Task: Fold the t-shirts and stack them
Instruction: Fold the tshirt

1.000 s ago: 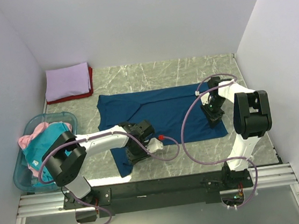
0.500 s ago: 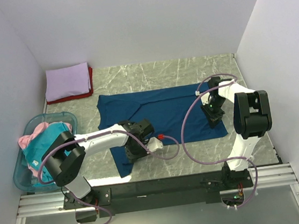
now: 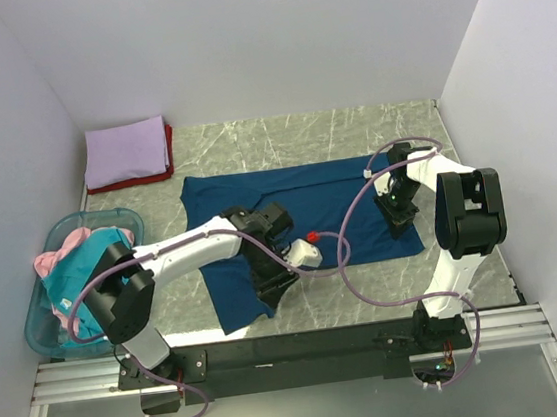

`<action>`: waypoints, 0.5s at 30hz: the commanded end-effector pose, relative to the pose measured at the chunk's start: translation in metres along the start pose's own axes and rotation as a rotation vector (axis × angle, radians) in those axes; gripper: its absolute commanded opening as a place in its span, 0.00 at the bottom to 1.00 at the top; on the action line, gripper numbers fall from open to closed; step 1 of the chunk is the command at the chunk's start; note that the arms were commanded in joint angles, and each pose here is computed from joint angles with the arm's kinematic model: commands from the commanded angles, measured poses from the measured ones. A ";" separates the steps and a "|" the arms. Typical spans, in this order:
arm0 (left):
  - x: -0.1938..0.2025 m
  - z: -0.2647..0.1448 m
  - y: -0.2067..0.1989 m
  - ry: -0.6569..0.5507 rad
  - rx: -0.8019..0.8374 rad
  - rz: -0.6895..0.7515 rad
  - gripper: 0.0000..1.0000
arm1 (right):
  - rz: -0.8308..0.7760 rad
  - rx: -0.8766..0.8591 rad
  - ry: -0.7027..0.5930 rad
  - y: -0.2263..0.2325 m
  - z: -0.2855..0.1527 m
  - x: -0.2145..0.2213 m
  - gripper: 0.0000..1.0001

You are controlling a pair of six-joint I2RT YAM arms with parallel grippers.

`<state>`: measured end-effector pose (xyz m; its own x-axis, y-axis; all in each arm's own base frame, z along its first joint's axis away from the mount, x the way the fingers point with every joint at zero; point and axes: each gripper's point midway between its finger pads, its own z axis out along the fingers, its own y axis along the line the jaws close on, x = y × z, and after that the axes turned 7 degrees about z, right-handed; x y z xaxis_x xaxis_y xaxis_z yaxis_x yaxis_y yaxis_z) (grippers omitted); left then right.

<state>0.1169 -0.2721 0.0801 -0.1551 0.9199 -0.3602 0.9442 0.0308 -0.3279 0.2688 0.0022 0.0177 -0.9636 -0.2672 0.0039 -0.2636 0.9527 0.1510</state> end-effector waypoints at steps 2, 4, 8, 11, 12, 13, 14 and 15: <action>-0.011 -0.046 0.011 -0.175 0.018 -0.094 0.47 | -0.031 0.005 -0.033 0.000 -0.016 0.000 0.19; 0.004 -0.058 0.028 -0.187 -0.015 -0.155 0.46 | -0.041 0.020 -0.029 -0.001 -0.019 0.005 0.19; 0.063 -0.078 0.085 -0.157 -0.204 -0.297 0.43 | -0.077 0.068 -0.052 -0.004 -0.031 0.018 0.19; 0.095 -0.073 0.104 -0.112 -0.255 -0.370 0.39 | -0.096 0.092 -0.046 -0.005 -0.034 0.031 0.19; 0.103 -0.070 0.107 -0.097 -0.264 -0.388 0.38 | -0.101 0.096 -0.037 -0.005 -0.033 0.034 0.19; 0.107 -0.068 0.110 -0.096 -0.269 -0.401 0.38 | -0.104 0.103 -0.034 -0.006 -0.032 0.036 0.19; 0.110 -0.066 0.112 -0.092 -0.268 -0.408 0.37 | -0.103 0.118 -0.021 -0.009 -0.029 0.039 0.19; 0.115 -0.062 0.114 -0.082 -0.279 -0.415 0.37 | -0.103 0.126 -0.020 -0.010 -0.028 0.040 0.19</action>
<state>0.2173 -0.1453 0.0652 -0.5779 0.7522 -0.3166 0.8150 0.5123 -0.2707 0.2419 -0.0111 0.0445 -0.9384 -0.3427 -0.0454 -0.3452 0.9358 0.0711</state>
